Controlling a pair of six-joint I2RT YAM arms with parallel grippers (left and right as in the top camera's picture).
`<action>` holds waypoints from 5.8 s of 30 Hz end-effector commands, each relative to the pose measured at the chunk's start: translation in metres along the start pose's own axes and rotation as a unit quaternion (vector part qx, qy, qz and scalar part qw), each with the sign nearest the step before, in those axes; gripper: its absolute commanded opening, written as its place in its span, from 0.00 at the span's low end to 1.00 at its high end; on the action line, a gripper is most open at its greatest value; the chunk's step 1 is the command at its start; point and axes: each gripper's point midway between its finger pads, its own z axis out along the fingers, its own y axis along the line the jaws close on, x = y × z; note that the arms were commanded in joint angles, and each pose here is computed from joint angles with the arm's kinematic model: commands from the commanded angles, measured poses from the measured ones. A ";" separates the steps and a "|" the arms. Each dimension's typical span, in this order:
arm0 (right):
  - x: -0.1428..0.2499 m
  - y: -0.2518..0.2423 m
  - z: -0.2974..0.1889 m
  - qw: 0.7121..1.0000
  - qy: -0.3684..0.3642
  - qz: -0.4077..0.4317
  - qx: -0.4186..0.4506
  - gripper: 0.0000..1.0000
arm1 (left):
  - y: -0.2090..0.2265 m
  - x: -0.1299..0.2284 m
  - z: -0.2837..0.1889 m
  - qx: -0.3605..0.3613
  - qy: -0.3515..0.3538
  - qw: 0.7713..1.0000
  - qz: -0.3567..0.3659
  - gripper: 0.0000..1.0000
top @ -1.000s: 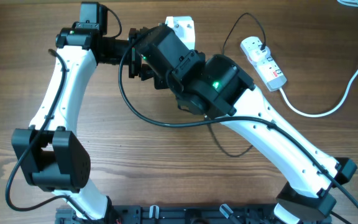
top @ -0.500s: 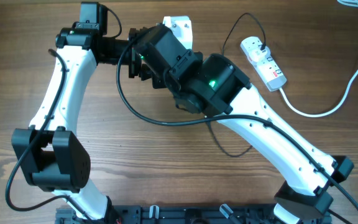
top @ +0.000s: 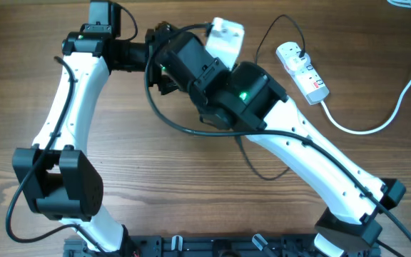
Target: Plug charger to phone and switch on socket
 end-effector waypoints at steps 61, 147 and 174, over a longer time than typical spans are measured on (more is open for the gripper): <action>0.027 -0.118 -0.027 0.954 0.199 -0.223 0.023 0.99 | 0.026 -0.059 -0.053 -0.226 -0.262 0.881 0.324 0.04; 0.262 -0.200 0.169 0.850 0.425 -0.313 -0.003 0.22 | 0.067 -0.020 -0.215 -0.380 -0.538 0.739 0.140 0.04; 0.256 -0.180 0.167 0.858 0.426 -0.285 -0.029 0.04 | 0.058 -0.021 -0.200 -0.358 -0.511 0.762 0.174 0.04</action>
